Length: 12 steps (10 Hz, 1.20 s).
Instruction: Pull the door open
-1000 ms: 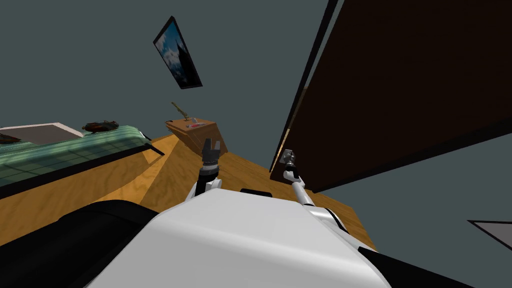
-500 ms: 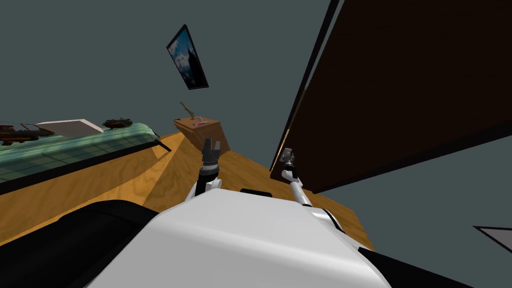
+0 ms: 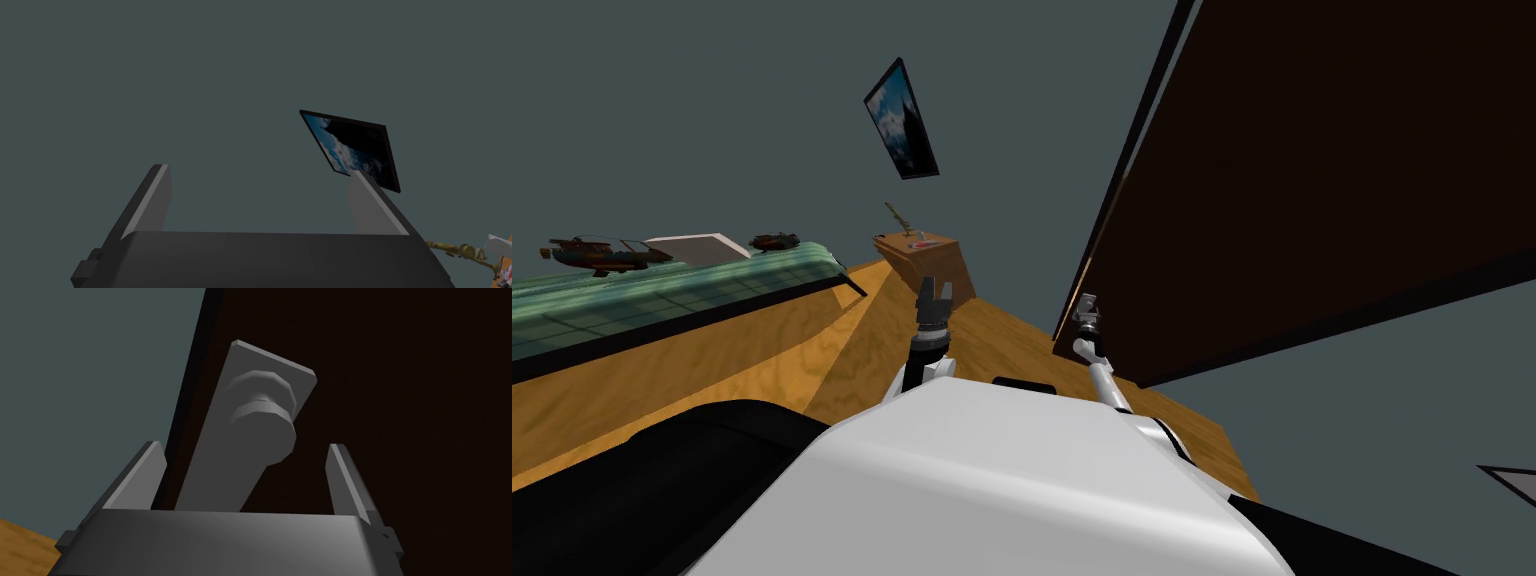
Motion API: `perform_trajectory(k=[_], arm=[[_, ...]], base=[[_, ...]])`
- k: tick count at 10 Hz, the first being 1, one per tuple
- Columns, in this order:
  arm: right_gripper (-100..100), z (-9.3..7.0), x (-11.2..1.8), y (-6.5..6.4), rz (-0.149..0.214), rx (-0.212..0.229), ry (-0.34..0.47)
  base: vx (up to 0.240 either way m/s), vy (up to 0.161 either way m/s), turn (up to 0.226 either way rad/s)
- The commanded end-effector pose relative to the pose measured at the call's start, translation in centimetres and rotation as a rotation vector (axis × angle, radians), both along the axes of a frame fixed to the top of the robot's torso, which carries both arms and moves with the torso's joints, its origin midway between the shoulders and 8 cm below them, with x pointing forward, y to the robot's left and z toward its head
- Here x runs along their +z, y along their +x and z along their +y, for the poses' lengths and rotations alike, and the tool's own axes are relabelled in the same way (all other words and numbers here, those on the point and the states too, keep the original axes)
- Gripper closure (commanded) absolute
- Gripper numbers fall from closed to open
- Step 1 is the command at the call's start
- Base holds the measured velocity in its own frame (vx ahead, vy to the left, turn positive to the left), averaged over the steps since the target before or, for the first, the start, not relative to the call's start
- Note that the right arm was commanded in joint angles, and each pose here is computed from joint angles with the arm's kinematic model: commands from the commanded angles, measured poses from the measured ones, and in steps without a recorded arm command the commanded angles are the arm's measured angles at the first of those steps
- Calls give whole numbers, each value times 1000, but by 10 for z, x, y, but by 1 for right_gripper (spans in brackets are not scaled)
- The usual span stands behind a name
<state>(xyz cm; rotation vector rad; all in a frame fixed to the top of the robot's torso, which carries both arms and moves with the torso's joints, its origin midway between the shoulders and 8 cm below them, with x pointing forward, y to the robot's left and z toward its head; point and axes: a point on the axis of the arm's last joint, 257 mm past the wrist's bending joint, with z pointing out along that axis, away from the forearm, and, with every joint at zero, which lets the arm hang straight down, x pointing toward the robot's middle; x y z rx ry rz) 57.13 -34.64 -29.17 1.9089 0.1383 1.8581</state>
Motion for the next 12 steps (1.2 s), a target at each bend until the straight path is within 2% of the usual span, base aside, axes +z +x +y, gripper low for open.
perform_trajectory(k=[1, 7, 8, 9, 12], arm=[[-100, 2, -1, -1, -21, -11, 97], [-100, 8, -4, -3, -85, -42, 378], [-100, 7, -4, -2, -77, -39, 346], [-100, -18, -6, -9, -83, -63, 353], [-100, -35, -6, -13, -86, -79, 353]], base=[[-102, -57, 113], [-95, -37, 70], [-39, -9, 14], [84, 0, 180], [114, 1, 64]])
